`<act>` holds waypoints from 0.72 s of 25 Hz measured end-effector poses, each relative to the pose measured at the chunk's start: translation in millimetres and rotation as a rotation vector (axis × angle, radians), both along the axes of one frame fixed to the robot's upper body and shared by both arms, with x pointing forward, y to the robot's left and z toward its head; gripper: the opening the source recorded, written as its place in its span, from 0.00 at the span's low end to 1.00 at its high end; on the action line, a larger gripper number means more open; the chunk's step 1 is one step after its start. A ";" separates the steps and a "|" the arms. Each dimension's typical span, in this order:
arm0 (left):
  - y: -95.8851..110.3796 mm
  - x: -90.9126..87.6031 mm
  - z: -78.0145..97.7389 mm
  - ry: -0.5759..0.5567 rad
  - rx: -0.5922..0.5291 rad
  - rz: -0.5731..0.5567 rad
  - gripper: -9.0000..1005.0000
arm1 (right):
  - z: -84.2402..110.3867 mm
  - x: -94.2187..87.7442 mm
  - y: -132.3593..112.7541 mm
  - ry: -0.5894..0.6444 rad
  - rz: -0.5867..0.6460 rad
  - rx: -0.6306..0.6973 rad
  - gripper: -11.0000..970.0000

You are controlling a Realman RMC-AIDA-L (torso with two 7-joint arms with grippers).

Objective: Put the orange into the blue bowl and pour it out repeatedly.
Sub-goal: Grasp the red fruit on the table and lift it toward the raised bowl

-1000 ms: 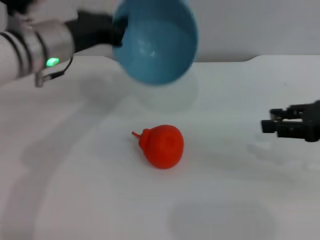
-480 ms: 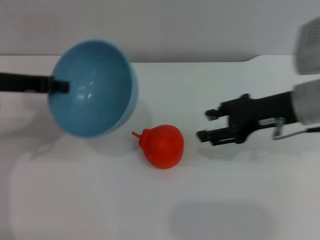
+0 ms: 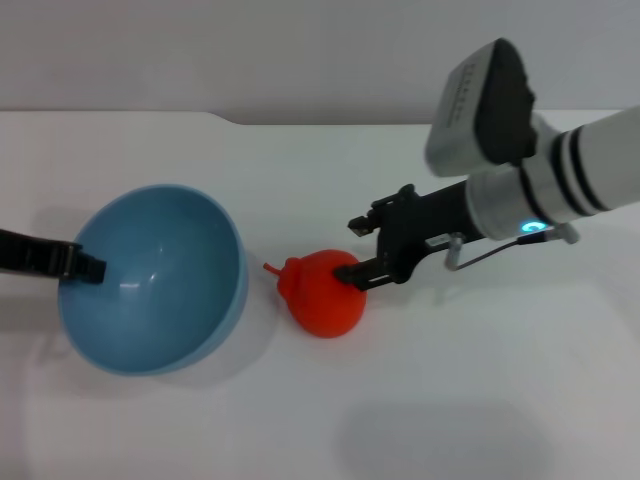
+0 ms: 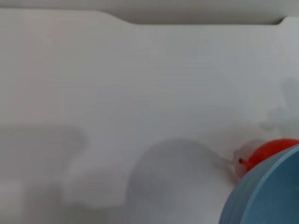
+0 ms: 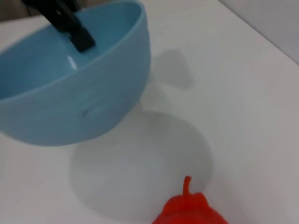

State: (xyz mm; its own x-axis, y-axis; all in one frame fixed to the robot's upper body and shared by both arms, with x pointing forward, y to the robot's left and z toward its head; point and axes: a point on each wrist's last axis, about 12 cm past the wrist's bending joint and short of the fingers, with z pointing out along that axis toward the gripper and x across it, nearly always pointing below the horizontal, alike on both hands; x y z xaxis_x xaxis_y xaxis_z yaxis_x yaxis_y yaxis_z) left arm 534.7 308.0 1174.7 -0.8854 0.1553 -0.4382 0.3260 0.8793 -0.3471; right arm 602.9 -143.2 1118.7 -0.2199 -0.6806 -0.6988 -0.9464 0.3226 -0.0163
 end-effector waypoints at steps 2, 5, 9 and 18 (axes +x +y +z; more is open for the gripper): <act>0.9 -2.0 -0.7 0.010 0.003 0.002 0.01 | -4.0 -1.7 6.4 -0.008 0.000 0.008 0.67; 1.5 -2.9 -0.9 0.016 0.004 0.005 0.01 | -11.7 -4.6 14.0 -0.004 0.000 0.013 0.67; 0.5 -2.1 2.3 0.006 0.009 -0.002 0.01 | -24.7 -5.5 16.6 -0.009 -0.028 -0.009 0.67; -6.8 2.1 8.3 -0.014 0.012 -0.032 0.01 | -47.1 -12.6 9.1 0.007 -0.094 0.061 0.65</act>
